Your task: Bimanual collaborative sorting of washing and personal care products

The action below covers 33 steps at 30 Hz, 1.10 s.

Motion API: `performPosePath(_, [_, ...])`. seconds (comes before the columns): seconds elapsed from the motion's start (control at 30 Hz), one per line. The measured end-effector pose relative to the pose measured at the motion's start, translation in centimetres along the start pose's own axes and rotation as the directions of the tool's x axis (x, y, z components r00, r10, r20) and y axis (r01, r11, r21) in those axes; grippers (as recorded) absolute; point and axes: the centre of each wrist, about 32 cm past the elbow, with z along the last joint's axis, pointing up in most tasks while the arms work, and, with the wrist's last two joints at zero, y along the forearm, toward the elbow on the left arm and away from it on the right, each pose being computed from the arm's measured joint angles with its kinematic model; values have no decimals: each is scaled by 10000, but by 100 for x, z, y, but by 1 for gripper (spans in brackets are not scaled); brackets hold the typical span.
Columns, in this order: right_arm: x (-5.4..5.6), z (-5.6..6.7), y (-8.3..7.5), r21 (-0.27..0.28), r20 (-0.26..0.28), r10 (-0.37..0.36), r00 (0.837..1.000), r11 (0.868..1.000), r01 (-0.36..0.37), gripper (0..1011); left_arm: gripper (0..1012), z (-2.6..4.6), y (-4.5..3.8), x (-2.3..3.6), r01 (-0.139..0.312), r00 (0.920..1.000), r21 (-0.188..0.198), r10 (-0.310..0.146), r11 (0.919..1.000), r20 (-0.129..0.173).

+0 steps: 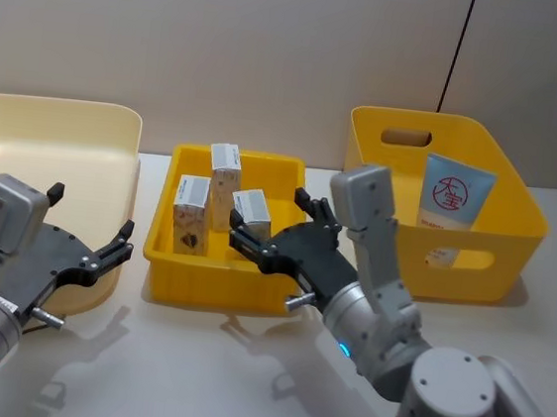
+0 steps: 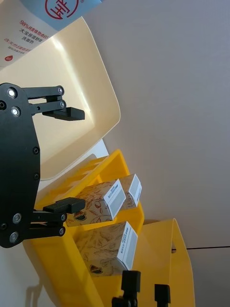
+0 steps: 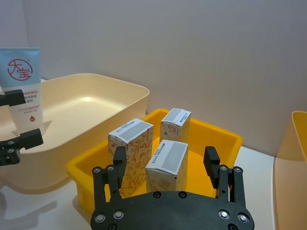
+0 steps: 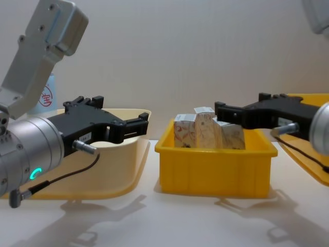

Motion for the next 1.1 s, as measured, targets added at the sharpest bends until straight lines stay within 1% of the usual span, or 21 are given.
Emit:
performPosePath(0.37, [-161, -17, 175, -439, -162, -483, 9987, 9979, 476, 1001, 1000, 0, 0, 0, 0, 10000, -3, 0, 10000, -1])
performPosePath(0.5, [-202, -29, 218, -577, -245, -669, 9975, 9962, 654, 1001, 1000, 0, 0, 0, 0, 10000, -3, 0, 10000, -1])
performPosePath(0.73, [-254, -59, 276, -804, -354, -994, 9944, 9921, 964, 1001, 1000, 0, 0, 0, 1, 10000, -3, -1, 10000, -1])
performPosePath(1.1, [-294, -95, 365, -1036, -372, -1316, 9906, 9865, 1272, 1001, 1000, 0, 0, 0, 1, 10000, -3, -1, 10000, -1])
